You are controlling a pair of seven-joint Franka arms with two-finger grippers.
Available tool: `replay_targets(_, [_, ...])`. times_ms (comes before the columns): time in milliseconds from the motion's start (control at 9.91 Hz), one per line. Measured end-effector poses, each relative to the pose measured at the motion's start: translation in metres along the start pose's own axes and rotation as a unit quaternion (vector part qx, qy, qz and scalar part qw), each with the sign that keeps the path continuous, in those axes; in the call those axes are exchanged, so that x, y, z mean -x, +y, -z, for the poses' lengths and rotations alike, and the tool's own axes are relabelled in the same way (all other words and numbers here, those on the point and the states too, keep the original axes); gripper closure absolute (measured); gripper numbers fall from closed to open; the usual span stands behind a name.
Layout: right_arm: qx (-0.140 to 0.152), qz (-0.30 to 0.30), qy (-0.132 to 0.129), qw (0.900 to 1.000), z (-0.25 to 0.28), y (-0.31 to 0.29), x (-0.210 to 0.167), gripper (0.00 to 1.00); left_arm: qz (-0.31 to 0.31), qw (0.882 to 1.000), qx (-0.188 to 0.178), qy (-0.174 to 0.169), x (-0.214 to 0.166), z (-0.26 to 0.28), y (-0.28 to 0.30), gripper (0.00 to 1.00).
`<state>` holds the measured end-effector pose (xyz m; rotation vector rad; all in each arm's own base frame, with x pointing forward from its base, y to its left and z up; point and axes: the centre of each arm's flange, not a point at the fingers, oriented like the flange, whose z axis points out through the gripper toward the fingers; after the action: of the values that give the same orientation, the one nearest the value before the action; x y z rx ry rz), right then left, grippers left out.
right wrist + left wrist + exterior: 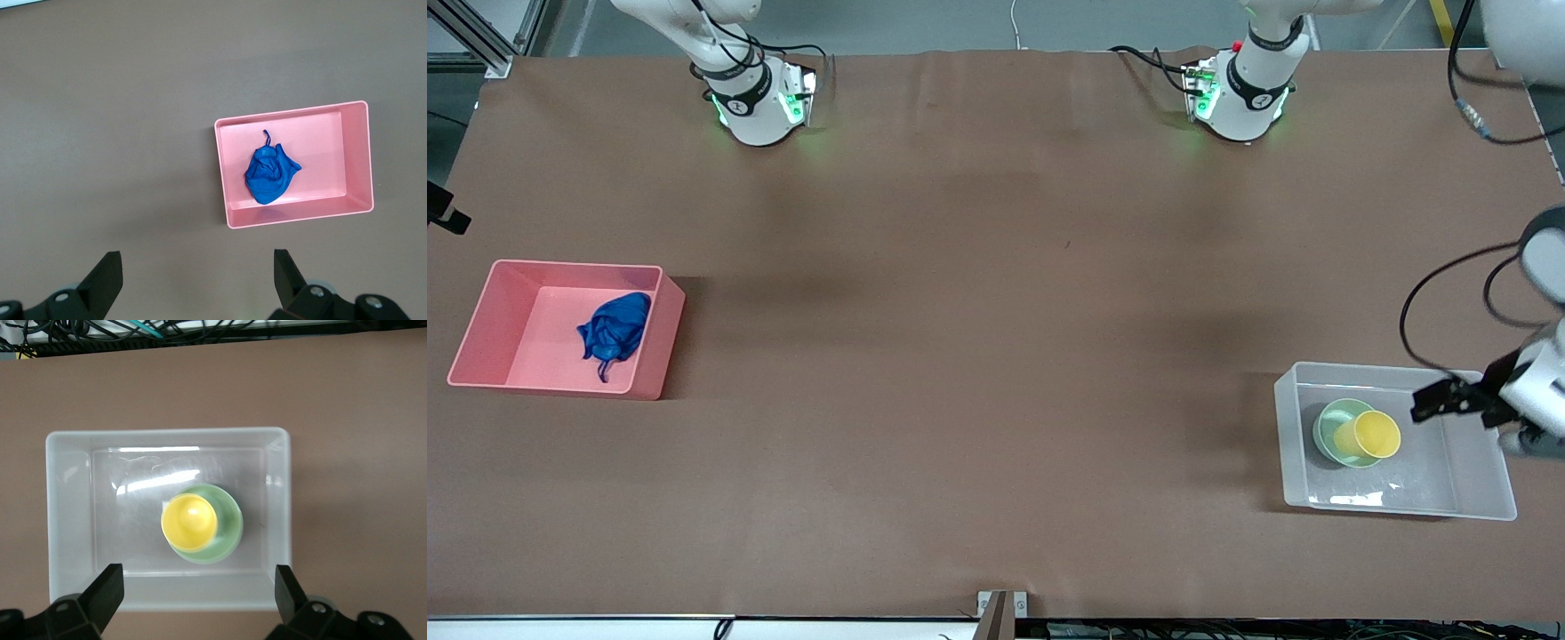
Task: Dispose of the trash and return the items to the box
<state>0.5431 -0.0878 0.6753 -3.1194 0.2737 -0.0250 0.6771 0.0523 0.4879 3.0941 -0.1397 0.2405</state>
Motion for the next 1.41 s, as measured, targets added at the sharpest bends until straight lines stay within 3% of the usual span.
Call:
replay_targets(202, [0.0, 0.0, 0.0, 1.0, 0.0, 0.0, 0.0, 0.0, 0.005, 1.0, 0.013, 0.004, 0.04, 0.053, 0.034, 0.0])
replay_targets(505, [0.0, 0.0, 0.0, 1.0, 0.0, -0.001, 0.0, 0.0, 0.001, 1.0, -0.011, -0.011, 0.091, 0.102, 0.107, 0.0])
replay_targets(908, [0.0, 0.005, 0.0, 1.0, 0.0, 0.0, 0.0, 0.0, 0.008, 1.0, -0.012, -0.008, 0.092, 0.129, 0.121, 0.0])
replay_targets(1413, [0.0, 0.028, 0.0, 1.0, 0.0, 0.0, 0.0, 0.0, 0.021, 0.998, -0.012, -0.06, 0.088, 0.132, 0.12, 0.0])
